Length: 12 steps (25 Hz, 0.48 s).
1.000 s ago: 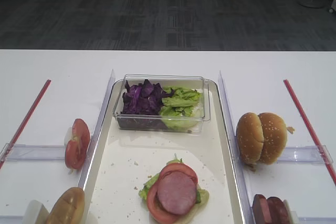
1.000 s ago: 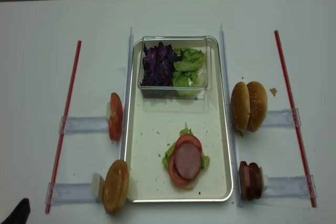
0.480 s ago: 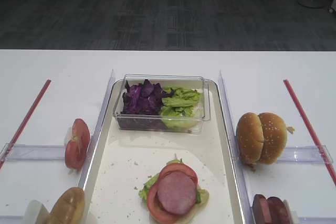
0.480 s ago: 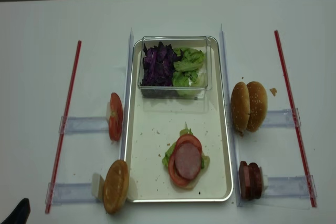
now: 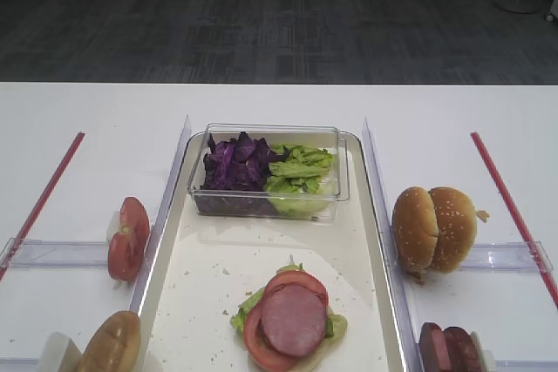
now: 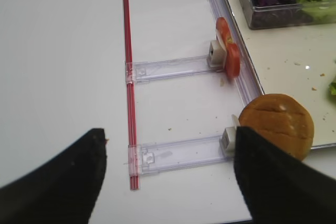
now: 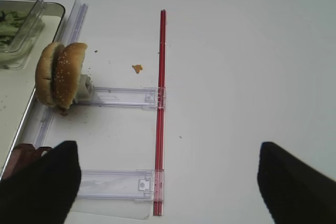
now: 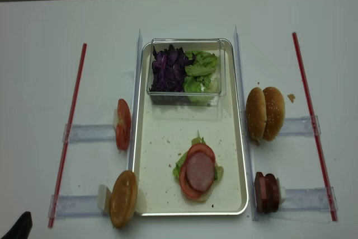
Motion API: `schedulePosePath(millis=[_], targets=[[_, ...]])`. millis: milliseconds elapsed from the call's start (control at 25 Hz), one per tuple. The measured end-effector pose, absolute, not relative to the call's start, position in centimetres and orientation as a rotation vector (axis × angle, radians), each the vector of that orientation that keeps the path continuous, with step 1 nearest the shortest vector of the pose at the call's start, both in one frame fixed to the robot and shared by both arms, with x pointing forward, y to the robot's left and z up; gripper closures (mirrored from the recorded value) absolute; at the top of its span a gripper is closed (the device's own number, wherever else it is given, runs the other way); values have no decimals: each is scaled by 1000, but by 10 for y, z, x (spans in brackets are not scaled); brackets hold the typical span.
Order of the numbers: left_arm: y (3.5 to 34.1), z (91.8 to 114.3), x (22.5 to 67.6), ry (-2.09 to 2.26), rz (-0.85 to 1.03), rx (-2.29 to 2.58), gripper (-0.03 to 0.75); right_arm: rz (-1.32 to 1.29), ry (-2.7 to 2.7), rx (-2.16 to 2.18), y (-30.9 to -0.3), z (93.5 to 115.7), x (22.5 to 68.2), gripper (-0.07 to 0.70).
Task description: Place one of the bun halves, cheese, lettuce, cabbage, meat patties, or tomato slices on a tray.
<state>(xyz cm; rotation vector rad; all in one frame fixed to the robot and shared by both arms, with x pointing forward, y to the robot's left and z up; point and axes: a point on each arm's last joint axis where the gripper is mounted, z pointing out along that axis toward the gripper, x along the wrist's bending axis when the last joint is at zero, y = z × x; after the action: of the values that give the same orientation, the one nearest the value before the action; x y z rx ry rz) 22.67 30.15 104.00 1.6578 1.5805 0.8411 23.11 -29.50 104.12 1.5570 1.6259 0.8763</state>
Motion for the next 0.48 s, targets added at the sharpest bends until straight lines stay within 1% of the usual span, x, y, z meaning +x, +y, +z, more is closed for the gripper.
schedulePosePath(millis=[480], targets=[[301, 1040, 227, 1581, 841, 1658, 244, 876, 1626, 1557, -295, 1041, 231, -60]])
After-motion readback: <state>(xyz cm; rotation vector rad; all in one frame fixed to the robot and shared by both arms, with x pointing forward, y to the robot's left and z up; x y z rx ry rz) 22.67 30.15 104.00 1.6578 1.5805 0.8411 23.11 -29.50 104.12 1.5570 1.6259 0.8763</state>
